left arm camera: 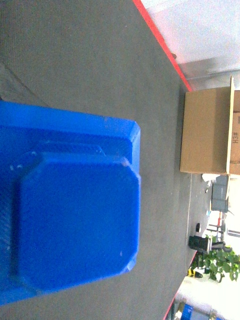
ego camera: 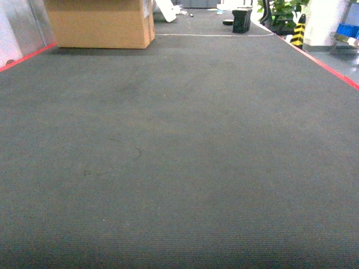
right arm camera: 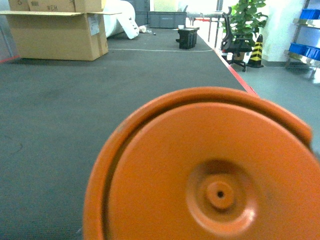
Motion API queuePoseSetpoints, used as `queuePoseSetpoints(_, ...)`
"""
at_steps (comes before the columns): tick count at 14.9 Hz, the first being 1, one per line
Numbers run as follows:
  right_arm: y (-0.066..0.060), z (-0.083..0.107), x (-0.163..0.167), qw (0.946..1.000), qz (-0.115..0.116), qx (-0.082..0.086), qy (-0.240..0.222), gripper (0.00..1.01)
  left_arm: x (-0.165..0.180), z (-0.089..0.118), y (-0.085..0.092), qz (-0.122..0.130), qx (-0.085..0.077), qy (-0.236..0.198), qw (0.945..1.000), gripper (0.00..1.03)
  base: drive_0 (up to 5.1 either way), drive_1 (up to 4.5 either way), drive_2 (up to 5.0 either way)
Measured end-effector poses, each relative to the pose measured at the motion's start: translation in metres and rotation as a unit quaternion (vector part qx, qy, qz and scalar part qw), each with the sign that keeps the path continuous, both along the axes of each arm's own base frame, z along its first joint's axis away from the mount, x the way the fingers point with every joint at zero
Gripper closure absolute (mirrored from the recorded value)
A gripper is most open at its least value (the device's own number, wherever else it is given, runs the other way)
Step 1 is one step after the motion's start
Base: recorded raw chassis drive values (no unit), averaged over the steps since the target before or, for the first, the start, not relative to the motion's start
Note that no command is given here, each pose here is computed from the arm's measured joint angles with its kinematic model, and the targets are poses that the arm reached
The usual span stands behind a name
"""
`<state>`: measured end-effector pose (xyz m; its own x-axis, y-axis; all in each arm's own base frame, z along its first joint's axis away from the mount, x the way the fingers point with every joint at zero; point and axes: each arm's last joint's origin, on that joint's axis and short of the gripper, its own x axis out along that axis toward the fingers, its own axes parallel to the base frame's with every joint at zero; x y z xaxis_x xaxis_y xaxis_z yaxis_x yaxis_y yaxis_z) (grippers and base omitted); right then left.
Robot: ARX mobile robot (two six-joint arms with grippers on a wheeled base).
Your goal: Sort blue parts and orange caps into right shelf containers
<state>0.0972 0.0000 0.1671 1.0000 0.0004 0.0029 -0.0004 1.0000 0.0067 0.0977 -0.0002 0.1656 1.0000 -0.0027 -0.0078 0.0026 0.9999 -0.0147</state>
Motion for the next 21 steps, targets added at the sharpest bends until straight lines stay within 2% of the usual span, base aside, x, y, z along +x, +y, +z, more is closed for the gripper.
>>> queuePoseSetpoints(21, 0.0000, -0.0001, 0.0000, 1.0000, 0.000, 0.000, 0.001, 0.56, 0.0000, 0.0001, 0.0002, 0.002, 0.000, 0.000, 1.0000, 0.61, 0.0, 0.00, 0.0)
